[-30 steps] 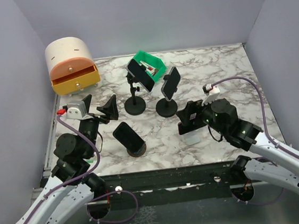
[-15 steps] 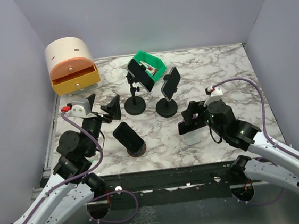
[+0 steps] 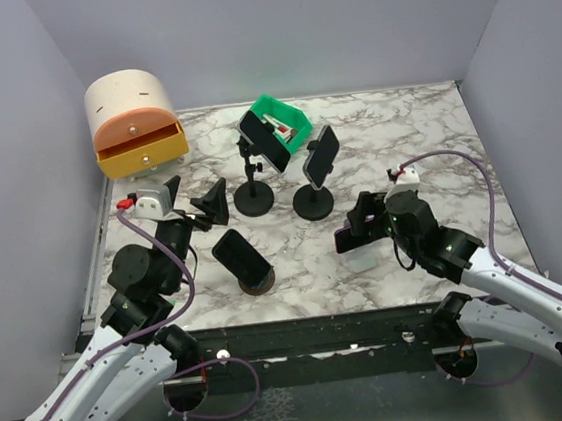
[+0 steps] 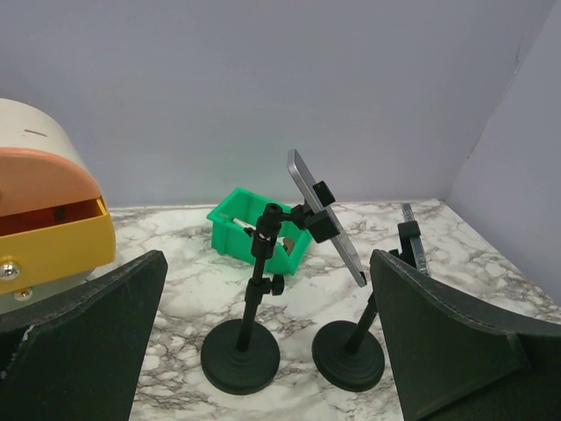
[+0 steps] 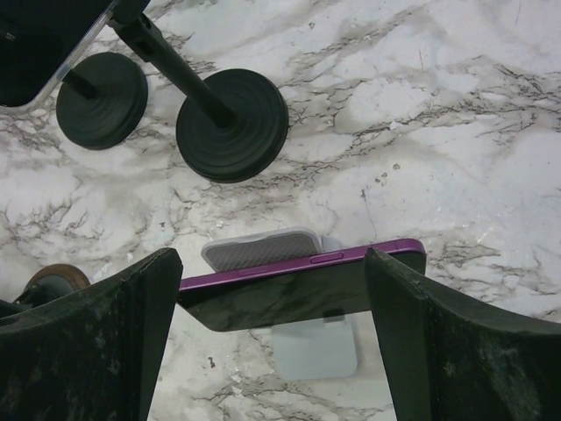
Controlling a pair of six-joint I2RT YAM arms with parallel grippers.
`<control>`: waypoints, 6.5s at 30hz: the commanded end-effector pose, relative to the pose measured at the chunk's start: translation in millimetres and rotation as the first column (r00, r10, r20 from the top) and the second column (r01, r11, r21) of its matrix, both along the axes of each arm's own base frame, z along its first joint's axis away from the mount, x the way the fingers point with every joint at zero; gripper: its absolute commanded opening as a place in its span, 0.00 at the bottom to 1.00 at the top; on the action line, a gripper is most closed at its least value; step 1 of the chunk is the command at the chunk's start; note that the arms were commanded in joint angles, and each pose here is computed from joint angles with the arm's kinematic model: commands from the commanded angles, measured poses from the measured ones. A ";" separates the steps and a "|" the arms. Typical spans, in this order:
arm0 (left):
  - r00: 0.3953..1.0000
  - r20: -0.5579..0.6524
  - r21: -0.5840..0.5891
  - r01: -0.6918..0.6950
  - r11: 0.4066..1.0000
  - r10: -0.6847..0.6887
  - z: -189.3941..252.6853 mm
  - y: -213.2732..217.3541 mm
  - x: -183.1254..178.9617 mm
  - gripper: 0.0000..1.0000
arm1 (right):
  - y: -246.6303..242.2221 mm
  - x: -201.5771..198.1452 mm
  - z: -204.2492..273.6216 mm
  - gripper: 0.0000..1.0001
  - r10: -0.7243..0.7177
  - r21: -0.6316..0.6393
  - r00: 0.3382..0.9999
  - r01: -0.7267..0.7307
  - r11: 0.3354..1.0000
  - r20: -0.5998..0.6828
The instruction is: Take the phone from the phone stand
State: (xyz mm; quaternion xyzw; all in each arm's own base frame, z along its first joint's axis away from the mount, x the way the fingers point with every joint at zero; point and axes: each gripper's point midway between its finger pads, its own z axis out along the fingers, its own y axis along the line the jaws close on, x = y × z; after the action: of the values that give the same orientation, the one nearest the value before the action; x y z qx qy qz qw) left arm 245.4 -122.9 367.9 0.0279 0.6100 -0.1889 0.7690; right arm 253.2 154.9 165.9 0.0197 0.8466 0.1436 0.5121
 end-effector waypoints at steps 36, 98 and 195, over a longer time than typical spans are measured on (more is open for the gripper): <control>0.676 -0.725 -0.262 -0.093 0.961 -0.132 -180.0 -22.1 -42.9 0.80 | 47.2 -17.0 53.2 0.88 0.343 0.056 0.928 -0.354 0.934 0.148; 0.766 -0.610 -0.419 -0.094 0.903 -0.203 -165.9 -0.7 -62.1 0.01 | 50.6 -25.4 56.4 0.87 0.368 0.092 0.916 -0.385 0.918 0.158; 0.642 0.049 -0.368 0.724 0.584 -0.765 35.7 -71.1 -141.6 0.00 | 189.9 -146.5 186.2 0.67 0.868 0.350 0.218 -0.935 0.055 0.446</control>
State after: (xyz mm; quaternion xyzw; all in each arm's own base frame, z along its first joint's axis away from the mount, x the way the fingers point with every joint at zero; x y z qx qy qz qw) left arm 106.9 -198.9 382.3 0.1368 0.5756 -0.5884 0.5512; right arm 112.2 337.8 335.7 -0.3706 0.5723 0.6602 0.3150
